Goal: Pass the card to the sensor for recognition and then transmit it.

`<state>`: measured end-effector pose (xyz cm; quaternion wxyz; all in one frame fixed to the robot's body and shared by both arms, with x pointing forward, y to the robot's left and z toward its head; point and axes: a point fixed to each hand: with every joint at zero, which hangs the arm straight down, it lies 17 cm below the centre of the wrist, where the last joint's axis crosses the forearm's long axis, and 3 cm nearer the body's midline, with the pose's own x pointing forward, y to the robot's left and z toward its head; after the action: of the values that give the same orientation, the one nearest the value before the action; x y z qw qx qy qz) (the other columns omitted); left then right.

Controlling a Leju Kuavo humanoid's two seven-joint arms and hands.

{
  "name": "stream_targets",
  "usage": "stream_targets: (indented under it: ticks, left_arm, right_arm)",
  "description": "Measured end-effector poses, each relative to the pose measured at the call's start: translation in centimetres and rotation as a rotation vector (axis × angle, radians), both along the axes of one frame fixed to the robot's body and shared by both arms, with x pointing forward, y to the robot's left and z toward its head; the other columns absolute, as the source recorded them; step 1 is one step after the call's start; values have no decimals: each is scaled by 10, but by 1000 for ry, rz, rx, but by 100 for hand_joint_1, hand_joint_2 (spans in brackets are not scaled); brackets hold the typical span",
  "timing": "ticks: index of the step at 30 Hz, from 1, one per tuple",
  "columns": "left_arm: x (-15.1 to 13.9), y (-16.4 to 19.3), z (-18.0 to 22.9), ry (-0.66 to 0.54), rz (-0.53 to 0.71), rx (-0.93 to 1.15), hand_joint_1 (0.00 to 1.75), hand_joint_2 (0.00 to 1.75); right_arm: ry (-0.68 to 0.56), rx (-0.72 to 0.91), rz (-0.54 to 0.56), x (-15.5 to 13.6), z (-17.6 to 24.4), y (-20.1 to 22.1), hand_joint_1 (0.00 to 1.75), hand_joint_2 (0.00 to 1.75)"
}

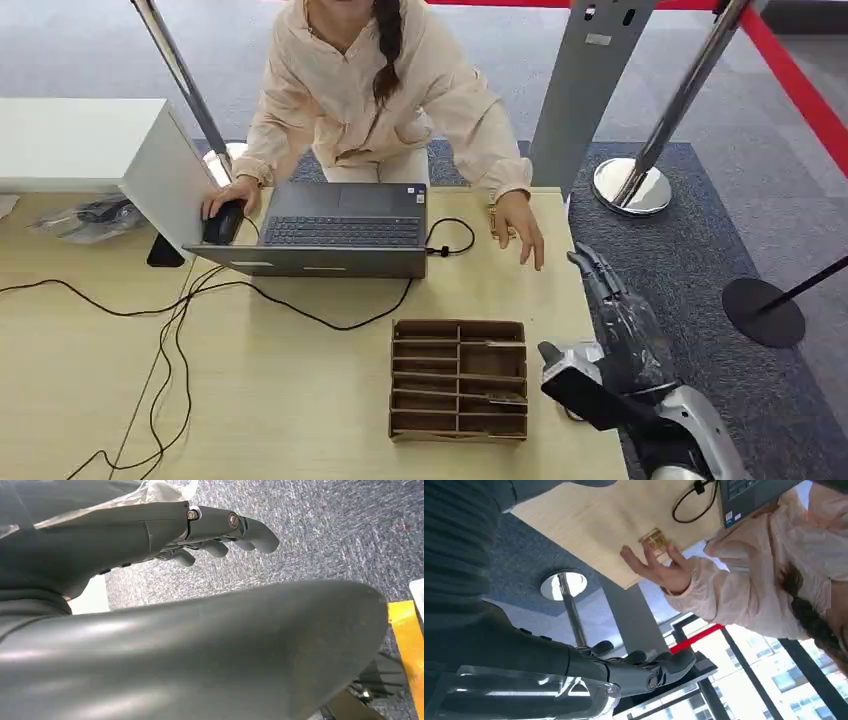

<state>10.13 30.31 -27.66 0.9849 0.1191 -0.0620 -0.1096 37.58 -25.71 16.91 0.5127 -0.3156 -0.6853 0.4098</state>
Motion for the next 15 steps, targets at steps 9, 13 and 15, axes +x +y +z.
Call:
stream_targets:
  ticks: [9,13,15]
  left_arm:
    - [0,0,0,-1,0,3,0,0]
    - [1,0,0,-4,-4,3,0,0]
    - [2,-1,0,-9,-7,3,0,0]
  right_arm:
    - [44,-35,81,-15,-18,38,0,175]
    - [69,-64,112,-21,-27,50,0,175]
    - [83,-75,130,-25,-32,57,0,175]
